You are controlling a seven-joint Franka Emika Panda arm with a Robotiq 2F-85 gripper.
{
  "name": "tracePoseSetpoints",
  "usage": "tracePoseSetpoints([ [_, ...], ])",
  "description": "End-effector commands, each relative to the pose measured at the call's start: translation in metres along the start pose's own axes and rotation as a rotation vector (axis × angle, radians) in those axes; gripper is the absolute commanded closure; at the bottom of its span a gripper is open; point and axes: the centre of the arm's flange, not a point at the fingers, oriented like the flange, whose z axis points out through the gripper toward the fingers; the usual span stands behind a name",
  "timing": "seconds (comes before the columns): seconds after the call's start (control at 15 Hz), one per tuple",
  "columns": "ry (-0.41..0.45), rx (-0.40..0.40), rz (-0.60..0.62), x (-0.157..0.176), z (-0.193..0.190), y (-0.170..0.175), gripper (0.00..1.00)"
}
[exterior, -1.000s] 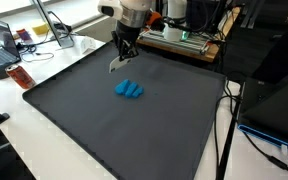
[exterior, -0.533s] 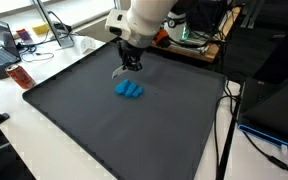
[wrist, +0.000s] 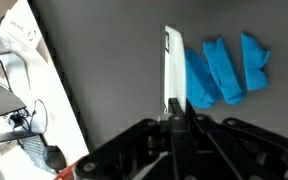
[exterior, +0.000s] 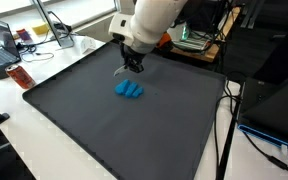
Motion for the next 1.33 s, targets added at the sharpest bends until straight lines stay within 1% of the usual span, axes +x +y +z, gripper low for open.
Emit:
tracePoseSetpoints([
  [0.0,-0.033,-0.169,0.053,0.008,-0.008,-0.032,0.99],
  [0.13,-0.050,-0.252,0.076,0.004,-0.010,-0.043,0.99],
  [0.27,-0.063,-0.313,0.091,0.001,-0.012,-0.052,0.99],
  [0.6,-0.066,-0.399,0.101,0.002,-0.010,-0.070,0.99],
  [0.8,-0.080,-0.418,0.086,0.008,-0.014,-0.070,0.99],
  [0.93,-0.100,-0.408,0.063,0.016,-0.020,-0.065,0.99],
  [1.07,-0.137,-0.384,0.019,0.026,-0.026,-0.057,0.99],
  [1.27,-0.163,-0.346,-0.049,0.038,-0.035,-0.046,0.99],
])
